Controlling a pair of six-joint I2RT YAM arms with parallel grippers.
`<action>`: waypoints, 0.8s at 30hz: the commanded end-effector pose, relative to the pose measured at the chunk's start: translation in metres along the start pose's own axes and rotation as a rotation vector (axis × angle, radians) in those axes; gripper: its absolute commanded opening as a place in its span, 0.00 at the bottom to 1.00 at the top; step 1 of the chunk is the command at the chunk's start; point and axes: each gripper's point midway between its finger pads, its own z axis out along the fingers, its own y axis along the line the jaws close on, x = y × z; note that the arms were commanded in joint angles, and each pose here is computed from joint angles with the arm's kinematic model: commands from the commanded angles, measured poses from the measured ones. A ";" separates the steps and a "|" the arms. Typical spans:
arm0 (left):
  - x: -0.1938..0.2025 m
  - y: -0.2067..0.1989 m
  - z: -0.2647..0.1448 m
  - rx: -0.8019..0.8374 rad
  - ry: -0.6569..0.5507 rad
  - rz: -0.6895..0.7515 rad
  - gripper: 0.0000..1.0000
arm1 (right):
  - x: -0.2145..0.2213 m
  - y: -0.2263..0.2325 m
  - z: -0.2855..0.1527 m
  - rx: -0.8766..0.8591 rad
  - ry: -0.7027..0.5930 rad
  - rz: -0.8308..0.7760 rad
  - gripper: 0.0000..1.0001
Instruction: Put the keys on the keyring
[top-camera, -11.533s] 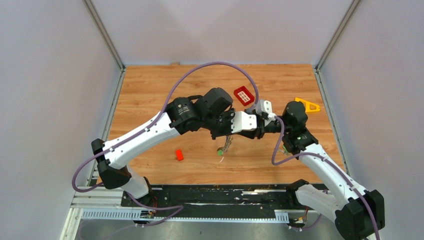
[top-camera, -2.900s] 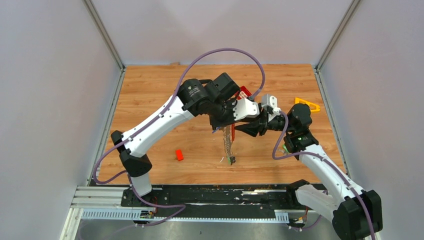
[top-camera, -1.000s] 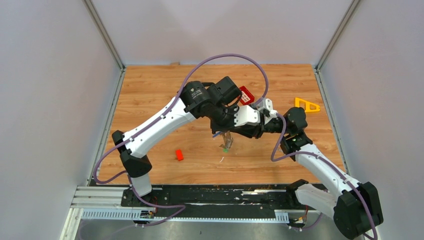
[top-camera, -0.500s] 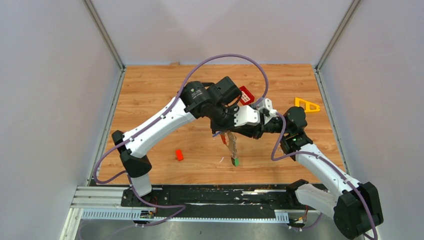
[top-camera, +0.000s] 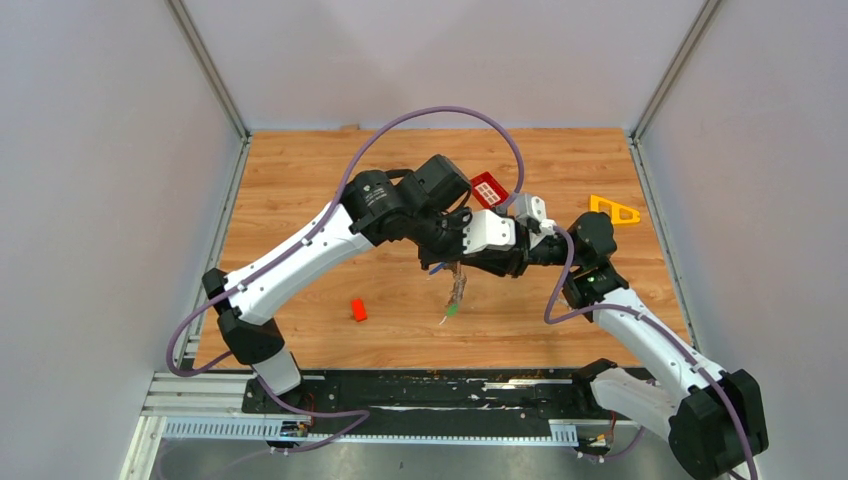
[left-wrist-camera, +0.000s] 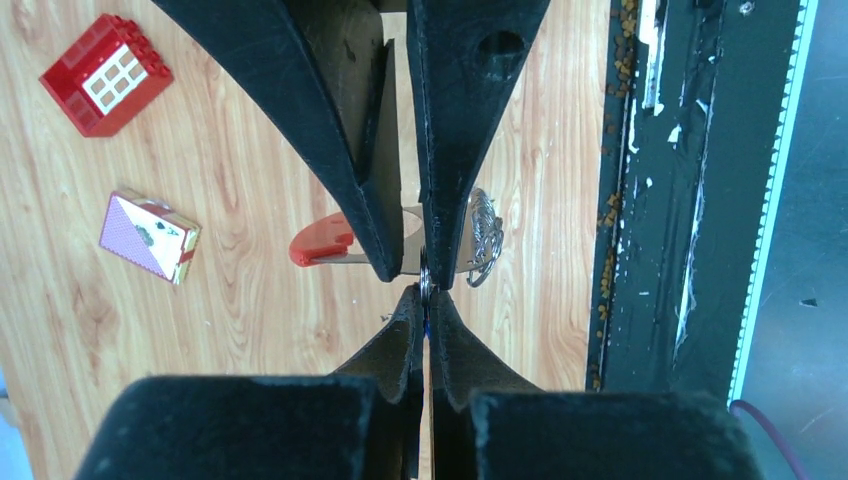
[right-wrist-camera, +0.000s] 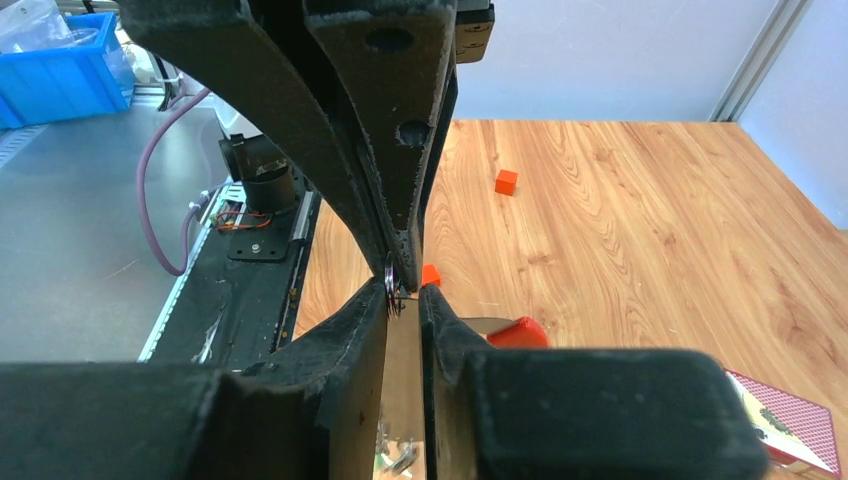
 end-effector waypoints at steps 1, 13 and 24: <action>-0.028 -0.002 -0.021 -0.026 -0.151 0.027 0.00 | -0.022 -0.001 0.000 0.005 -0.028 -0.050 0.19; -0.031 -0.003 -0.017 -0.006 -0.153 0.022 0.00 | -0.019 -0.001 0.001 0.000 -0.025 -0.047 0.14; -0.020 -0.002 -0.012 -0.016 -0.125 0.027 0.00 | -0.021 -0.002 -0.001 0.007 -0.021 -0.060 0.00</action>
